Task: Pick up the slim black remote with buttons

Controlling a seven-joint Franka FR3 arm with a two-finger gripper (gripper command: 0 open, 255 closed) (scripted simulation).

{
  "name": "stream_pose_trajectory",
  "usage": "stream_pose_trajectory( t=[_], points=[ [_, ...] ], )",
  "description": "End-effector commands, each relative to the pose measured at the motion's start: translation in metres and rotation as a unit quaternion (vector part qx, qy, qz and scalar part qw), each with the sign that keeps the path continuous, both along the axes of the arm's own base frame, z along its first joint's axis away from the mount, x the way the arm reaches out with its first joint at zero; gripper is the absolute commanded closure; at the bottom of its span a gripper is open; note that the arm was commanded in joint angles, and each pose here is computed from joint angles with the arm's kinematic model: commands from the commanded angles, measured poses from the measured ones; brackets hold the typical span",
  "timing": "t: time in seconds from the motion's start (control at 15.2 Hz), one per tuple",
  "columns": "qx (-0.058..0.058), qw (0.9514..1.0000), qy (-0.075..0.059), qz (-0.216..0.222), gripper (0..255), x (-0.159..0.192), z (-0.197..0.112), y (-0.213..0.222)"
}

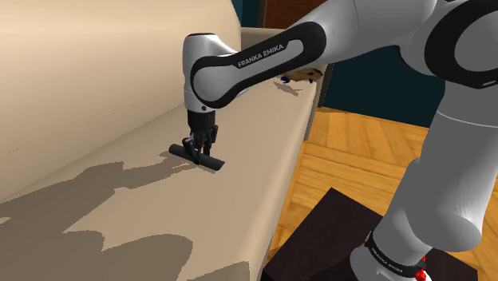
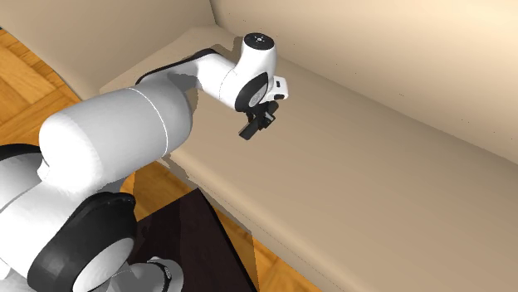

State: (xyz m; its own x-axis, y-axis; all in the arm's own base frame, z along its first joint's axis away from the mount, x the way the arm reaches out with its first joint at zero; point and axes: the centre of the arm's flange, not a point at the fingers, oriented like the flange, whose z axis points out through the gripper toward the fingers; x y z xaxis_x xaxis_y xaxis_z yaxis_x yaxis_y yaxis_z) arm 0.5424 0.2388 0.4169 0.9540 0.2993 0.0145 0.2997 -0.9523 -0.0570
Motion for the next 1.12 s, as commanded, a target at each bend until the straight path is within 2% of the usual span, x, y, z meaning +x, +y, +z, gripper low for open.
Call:
stream_pose_trajectory(
  t=[0.0,0.92,1.06],
  points=[
    [0.000,1.0000,0.001,0.001,255,-0.001,0.004,0.001],
    [0.000,1.0000,0.001,0.001,255,-0.001,0.077,0.001],
    [0.000,1.0000,0.001,0.001,255,-0.001,0.078,0.001]
  ],
)
